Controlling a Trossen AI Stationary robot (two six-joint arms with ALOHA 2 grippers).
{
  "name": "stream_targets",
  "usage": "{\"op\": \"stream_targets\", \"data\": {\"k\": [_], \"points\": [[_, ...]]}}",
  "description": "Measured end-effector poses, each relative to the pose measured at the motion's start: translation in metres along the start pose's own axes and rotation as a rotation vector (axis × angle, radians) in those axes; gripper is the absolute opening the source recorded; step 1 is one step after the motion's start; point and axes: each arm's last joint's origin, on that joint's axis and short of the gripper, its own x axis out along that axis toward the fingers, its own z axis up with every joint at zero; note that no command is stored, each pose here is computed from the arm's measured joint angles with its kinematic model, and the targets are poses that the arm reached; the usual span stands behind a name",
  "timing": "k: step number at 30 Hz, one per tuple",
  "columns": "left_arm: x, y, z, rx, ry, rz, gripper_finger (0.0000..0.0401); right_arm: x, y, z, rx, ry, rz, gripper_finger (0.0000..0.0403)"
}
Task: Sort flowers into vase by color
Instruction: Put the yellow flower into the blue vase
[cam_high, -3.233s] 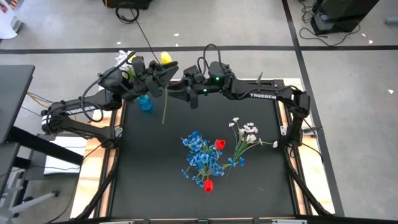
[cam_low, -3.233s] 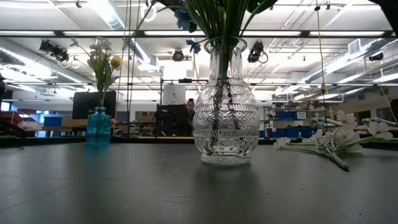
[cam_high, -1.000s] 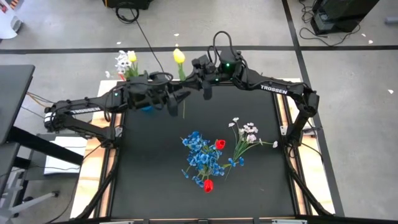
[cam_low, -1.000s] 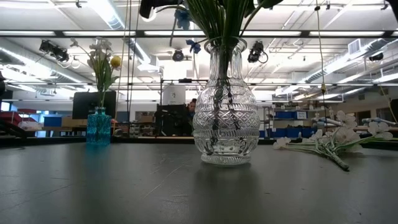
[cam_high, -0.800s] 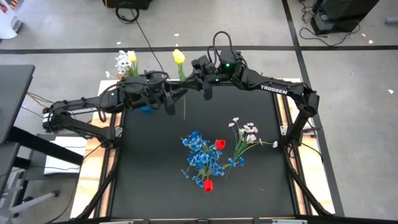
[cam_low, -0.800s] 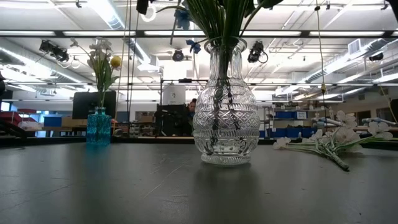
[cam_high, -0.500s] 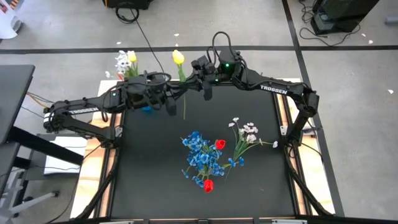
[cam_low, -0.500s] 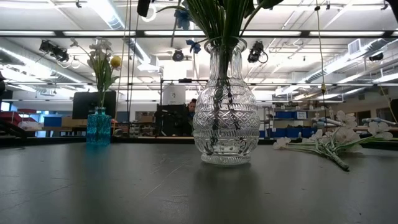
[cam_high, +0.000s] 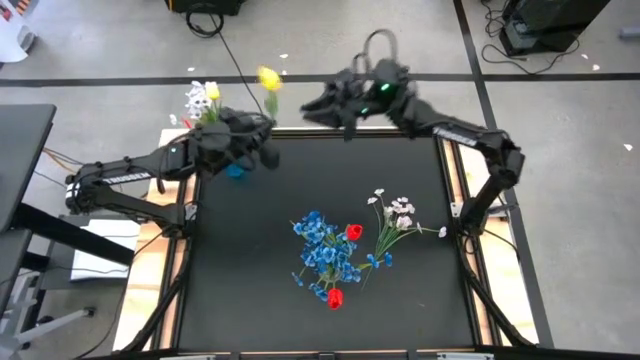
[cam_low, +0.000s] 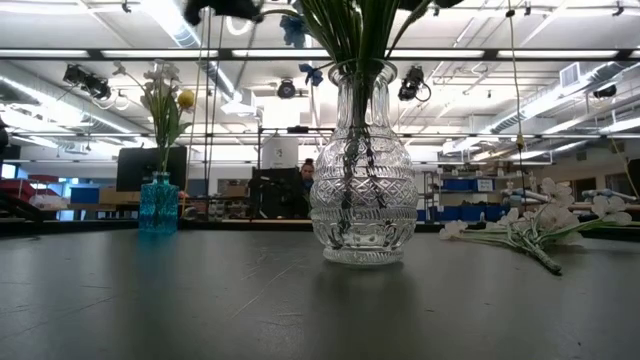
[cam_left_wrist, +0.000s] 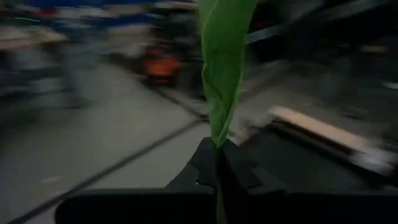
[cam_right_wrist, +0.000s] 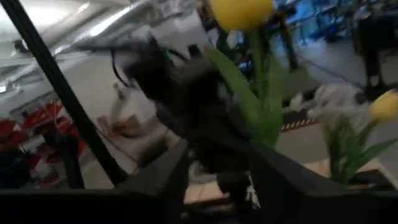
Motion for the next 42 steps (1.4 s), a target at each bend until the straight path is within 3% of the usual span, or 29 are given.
{"op": "stream_targets", "data": {"k": [2, 5, 14, 17, 20, 31, 42], "points": [[-0.004, 0.007, -0.007, 0.006, 0.011, 0.090, 0.0003, -0.016, 0.000, 0.013, 0.016, -0.014, -0.019, 0.0198], [-0.011, 0.018, -0.027, -0.014, 0.012, 0.139, 0.0003, -0.035, -0.002, 0.019, 0.038, 0.018, -0.062, 0.0216], [-0.032, 0.060, -0.112, -0.032, -0.138, 0.286, 0.0003, -0.060, 0.022, 0.029, -0.061, 0.062, -0.153, 0.0205], [-0.036, 0.076, -0.130, -0.108, -0.232, 0.341, 0.0009, -0.060, 0.024, 0.029, -0.072, 0.064, -0.161, 0.0204], [-0.039, 0.087, -0.143, -0.087, -0.282, 0.394, 0.0009, -0.059, 0.024, 0.029, -0.074, 0.061, -0.158, 0.0204], [-0.038, 0.106, -0.141, -0.023, -0.302, 0.540, 0.0007, -0.061, 0.018, 0.024, -0.070, 0.100, -0.189, 0.0203], [-0.038, 0.107, -0.138, -0.060, -0.335, 0.542, 0.0007, -0.074, 0.007, 0.030, -0.076, 0.081, -0.237, 0.0203]]}}
